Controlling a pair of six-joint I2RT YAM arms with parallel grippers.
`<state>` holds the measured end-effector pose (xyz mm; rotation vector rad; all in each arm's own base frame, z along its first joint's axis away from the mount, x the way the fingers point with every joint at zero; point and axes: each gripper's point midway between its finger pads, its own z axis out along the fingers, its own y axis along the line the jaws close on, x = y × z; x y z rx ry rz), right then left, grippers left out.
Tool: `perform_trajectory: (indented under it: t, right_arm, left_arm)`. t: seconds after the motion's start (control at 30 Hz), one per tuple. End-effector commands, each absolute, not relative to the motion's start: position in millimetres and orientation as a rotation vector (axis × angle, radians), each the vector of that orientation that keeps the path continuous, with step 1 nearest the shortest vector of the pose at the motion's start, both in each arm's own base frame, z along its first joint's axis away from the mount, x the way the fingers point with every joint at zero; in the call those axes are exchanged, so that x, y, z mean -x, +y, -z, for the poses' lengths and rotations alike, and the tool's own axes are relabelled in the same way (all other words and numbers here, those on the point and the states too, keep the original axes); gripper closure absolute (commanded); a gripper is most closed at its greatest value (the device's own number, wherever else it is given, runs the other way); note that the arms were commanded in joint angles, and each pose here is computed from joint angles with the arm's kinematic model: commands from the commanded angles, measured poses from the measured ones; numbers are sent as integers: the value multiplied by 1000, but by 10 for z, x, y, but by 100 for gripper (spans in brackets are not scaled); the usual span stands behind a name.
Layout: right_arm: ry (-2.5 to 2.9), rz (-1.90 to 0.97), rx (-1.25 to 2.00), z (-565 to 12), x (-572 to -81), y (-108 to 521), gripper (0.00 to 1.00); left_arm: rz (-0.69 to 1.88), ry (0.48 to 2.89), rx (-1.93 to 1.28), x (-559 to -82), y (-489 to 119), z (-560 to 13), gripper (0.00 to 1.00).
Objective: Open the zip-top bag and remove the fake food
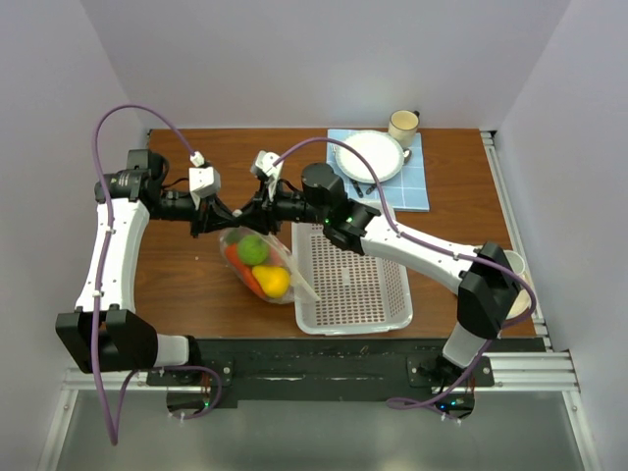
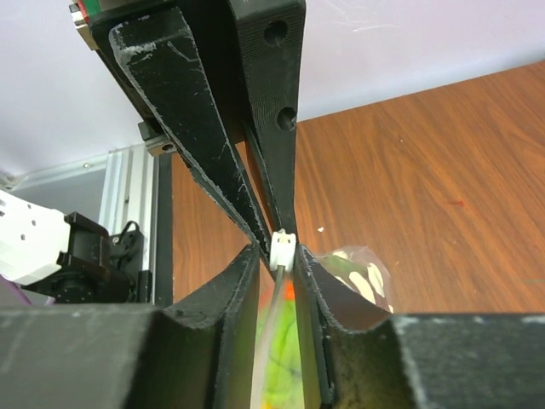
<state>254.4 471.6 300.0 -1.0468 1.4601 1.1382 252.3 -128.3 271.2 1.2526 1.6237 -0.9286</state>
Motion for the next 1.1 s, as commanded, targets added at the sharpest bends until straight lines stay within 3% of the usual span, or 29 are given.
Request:
perform_trajectory:
  t: [0.0, 0.43, 0.5, 0.73, 0.83, 0.87, 1.07]
  right_arm:
    - [1423, -1164, 1036, -3122, -2522, 4733, 78]
    - [1401, -1161, 1048, -3229, -2491, 4704, 86]
    - [1396, -1162, 1047, -3261, -2478, 4690, 80]
    - [1403, -1155, 1049, -3275, -2480, 4679, 74]
    - [1408, -1150, 1042, -3290, -2499, 4685, 56]
    - [1407, -1147, 1041, -3297, -2508, 4678, 54]
    - [1380, -1131, 1020, -3428, -2529, 4647, 55]
  left_arm:
    - [919, 1572, -1265, -2508, -1317, -2825, 88]
    - [926, 1579, -1261, -2512, -1313, -2794, 88]
    - [926, 1577, -1263, -2511, -1317, -2798, 88]
    - [936, 1576, -1259, -2526, -1321, -2799, 88]
    - [939, 1580, -1257, -2518, -1322, -2789, 88]
    - [937, 1575, -1258, -2518, -1324, -2795, 88]
    - [941, 1581, -1257, -2512, -1322, -2772, 88]
